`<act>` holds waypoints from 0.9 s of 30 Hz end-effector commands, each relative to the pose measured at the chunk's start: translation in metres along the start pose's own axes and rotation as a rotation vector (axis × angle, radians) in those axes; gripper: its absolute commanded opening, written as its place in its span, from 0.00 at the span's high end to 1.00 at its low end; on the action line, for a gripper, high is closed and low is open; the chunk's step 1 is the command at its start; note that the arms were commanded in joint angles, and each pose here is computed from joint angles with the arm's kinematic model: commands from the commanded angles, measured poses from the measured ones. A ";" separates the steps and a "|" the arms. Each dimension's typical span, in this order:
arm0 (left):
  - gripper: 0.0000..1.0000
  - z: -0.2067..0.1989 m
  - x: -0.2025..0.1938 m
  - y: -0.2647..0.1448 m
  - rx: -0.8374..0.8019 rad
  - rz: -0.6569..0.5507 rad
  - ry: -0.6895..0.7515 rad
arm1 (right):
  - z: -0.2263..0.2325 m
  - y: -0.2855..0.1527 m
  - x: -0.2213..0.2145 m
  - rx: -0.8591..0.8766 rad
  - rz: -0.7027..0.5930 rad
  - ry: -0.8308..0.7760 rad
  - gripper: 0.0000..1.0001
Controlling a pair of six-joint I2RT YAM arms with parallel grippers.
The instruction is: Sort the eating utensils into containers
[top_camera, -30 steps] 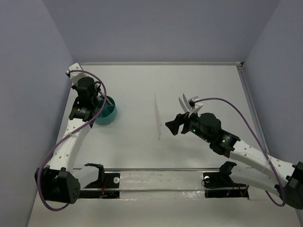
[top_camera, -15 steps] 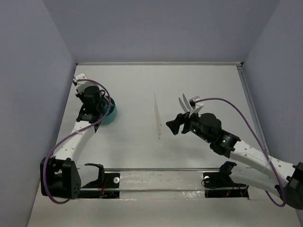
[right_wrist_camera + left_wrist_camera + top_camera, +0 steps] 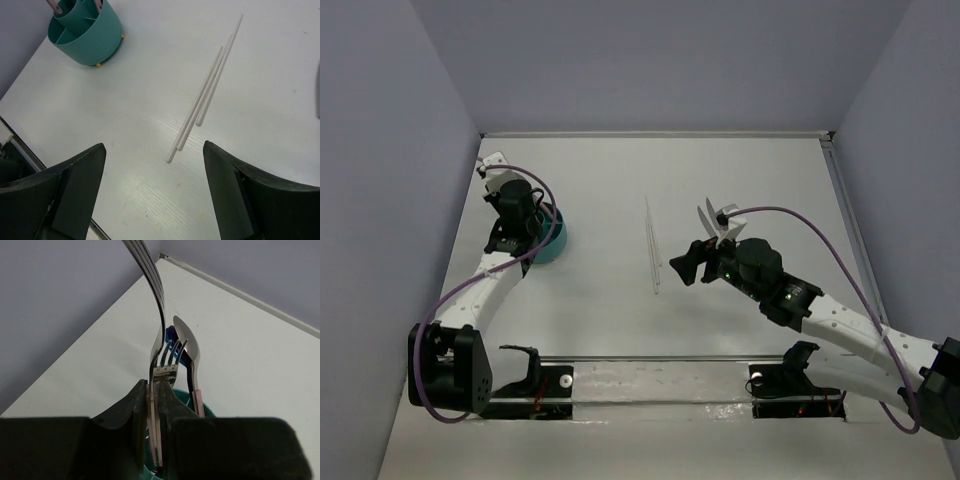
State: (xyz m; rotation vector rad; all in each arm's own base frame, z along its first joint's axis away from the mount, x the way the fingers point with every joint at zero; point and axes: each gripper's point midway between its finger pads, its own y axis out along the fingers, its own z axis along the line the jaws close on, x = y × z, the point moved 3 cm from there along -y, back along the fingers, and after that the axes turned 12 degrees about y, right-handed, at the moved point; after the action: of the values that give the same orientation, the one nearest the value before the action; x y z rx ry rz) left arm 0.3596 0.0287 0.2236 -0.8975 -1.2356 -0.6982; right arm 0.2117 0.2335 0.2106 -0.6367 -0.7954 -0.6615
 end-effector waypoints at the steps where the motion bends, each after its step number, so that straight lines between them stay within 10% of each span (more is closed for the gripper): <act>1: 1.00 0.001 0.033 -0.006 -0.016 -0.104 -0.086 | 0.008 0.001 0.008 0.023 -0.033 0.005 0.16; 16: 0.75 -0.015 0.002 0.007 -0.037 -0.011 -0.050 | 0.004 0.001 0.009 -0.002 -0.045 0.002 0.16; 27: 0.14 -0.017 0.063 -0.031 -0.116 -0.140 -0.131 | -0.013 0.005 0.010 -0.099 -0.068 -0.016 0.18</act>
State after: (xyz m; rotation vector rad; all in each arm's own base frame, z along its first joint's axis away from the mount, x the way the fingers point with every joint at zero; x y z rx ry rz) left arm 0.3648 0.0118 0.2128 -0.9690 -1.2168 -0.7084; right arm 0.2186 0.2282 0.2070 -0.6790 -0.7911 -0.7071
